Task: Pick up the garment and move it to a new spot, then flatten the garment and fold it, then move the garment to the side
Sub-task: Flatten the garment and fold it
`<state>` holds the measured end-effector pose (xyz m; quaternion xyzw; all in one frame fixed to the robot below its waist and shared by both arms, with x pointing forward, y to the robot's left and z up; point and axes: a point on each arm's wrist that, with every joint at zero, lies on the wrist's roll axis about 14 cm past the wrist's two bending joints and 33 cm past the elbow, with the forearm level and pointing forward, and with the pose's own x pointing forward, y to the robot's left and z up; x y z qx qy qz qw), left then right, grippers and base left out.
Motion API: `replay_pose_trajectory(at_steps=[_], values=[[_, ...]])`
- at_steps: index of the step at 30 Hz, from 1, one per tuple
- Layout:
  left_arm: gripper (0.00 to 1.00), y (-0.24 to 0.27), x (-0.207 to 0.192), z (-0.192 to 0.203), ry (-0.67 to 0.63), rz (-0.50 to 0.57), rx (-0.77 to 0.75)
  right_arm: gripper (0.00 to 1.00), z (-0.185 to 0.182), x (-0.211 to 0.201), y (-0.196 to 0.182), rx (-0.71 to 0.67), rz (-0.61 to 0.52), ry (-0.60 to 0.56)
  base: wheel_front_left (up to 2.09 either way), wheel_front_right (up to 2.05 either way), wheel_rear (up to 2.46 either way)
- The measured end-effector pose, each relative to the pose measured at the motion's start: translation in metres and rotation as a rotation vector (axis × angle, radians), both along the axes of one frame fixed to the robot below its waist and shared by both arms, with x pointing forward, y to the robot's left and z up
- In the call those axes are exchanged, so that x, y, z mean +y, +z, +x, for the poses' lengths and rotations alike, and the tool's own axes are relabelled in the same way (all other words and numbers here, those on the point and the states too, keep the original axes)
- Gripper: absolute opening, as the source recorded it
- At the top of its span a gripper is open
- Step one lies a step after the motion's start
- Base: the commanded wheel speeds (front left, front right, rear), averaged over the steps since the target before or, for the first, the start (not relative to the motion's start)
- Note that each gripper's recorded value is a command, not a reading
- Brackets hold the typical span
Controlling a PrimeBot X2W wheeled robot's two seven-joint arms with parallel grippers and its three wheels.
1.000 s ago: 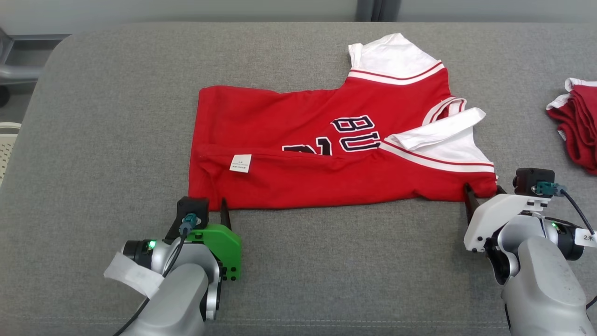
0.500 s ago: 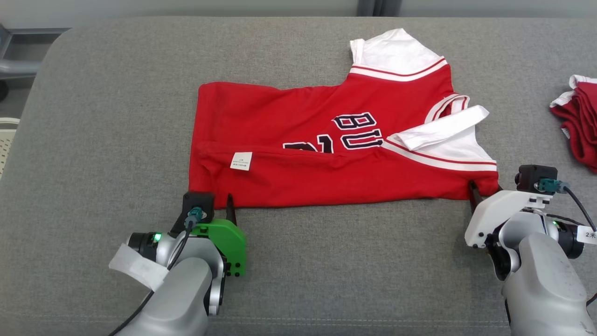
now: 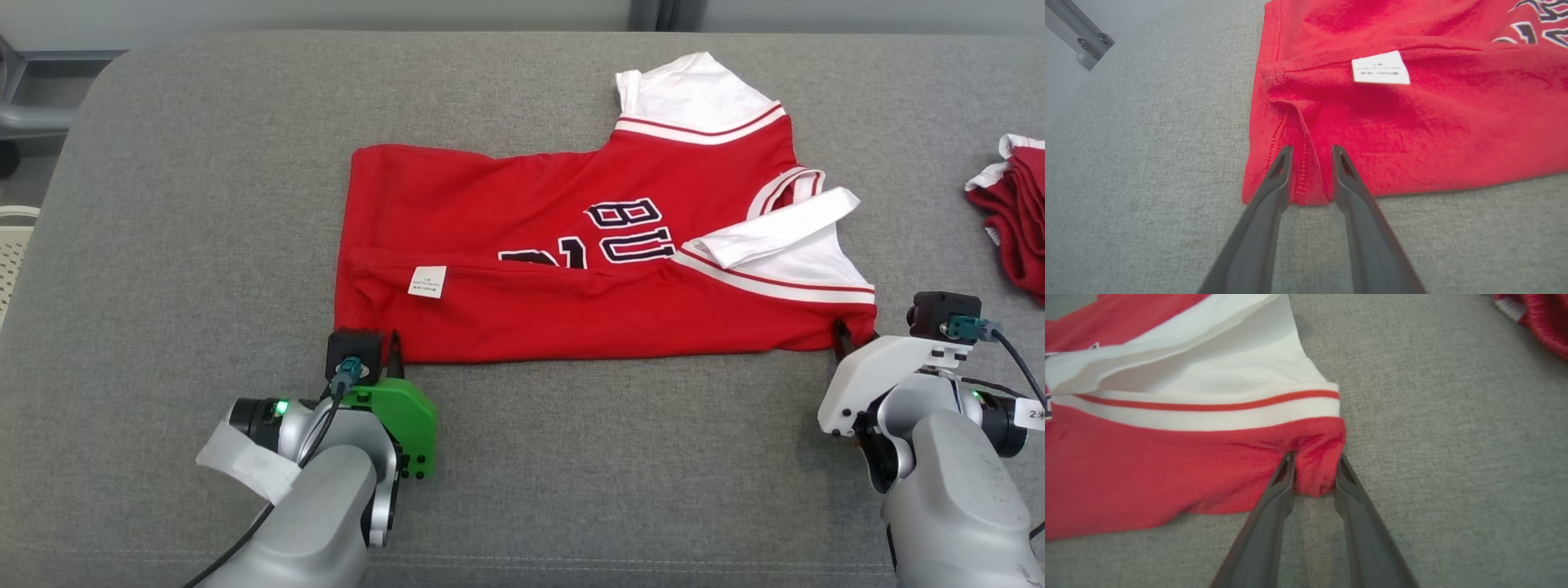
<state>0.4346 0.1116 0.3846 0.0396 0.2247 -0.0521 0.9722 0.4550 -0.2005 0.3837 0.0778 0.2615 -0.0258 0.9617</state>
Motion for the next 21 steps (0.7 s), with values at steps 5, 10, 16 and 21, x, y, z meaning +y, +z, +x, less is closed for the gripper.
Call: replay_pose_trajectory(at_steps=[5, 10, 16, 21], values=[[0.44, -0.005, 0.002, -0.005, -0.004, 0.007, 0.019, 0.41, 0.000, 0.000, -0.001, 0.004, -0.003, 0.000, 0.00, 0.00, 0.00], [0.44, -0.009, -0.001, -0.007, -0.013, 0.010, 0.034, 0.42, -0.001, 0.000, -0.002, 0.010, -0.004, 0.001, 0.00, 0.00, 0.00], [0.00, -0.013, -0.001, -0.009, -0.014, 0.012, 0.046, 0.23, 0.000, -0.001, -0.002, 0.014, -0.004, 0.001, 0.00, 0.00, 0.00], [0.00, -0.016, 0.005, -0.010, 0.007, 0.006, 0.057, 0.00, -0.001, -0.001, -0.002, 0.015, -0.008, 0.000, 0.00, 0.00, 0.00]])
